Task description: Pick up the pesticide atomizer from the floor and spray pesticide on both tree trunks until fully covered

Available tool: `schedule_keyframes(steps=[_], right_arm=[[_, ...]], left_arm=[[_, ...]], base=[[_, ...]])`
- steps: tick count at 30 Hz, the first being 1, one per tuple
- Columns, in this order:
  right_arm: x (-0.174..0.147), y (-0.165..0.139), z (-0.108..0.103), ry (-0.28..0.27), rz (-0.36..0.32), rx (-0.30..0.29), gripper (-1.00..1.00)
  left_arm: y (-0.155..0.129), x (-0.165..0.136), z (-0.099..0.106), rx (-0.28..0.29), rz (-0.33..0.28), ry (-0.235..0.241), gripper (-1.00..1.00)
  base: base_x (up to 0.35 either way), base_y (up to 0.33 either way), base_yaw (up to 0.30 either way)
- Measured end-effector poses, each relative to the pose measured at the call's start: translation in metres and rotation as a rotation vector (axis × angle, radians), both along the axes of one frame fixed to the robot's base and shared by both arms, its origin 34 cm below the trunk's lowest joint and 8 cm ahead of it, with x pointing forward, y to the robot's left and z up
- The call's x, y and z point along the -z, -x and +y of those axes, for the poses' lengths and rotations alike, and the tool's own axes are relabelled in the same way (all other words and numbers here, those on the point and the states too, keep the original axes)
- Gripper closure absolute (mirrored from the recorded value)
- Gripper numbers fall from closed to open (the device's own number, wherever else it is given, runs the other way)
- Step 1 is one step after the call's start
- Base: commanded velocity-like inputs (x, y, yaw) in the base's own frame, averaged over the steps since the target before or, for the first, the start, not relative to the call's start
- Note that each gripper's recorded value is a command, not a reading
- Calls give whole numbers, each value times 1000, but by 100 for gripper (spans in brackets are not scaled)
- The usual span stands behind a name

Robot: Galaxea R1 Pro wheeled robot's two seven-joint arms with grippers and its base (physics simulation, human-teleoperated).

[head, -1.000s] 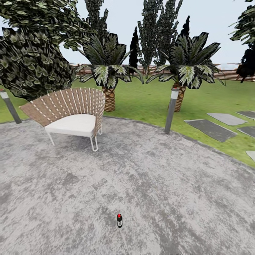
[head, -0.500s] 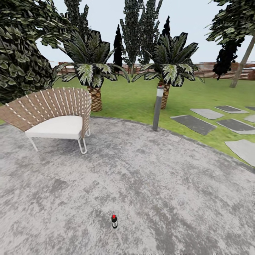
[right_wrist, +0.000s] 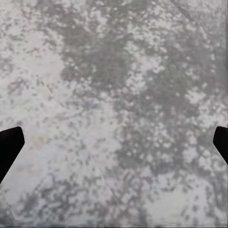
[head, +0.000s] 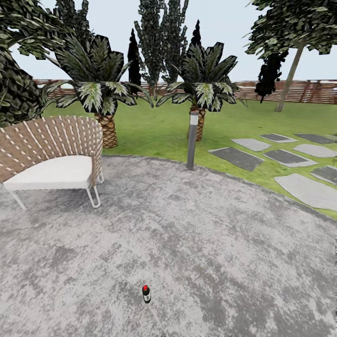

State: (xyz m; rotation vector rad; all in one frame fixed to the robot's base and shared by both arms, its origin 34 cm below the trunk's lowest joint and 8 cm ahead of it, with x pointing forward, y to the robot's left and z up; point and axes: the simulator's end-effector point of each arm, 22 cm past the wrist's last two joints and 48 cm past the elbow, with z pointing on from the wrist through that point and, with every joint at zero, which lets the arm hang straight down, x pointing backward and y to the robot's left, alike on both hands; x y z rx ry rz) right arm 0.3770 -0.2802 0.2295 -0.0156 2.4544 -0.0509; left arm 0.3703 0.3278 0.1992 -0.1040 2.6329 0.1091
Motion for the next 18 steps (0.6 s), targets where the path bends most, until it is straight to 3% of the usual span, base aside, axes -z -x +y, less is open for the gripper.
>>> schedule_keyframes(steps=[6, 18], right_arm=[[1, 1, 0, 0, 4, 0, -100], [3, 3, 0, 0, 10, 0, -100]], left_arm=[[0, 1, 0, 2, 2, 0, -100], [2, 2, 0, 3, 7, -1, -100]], base=[[-132, 219, -256], [-14, 19, -257]])
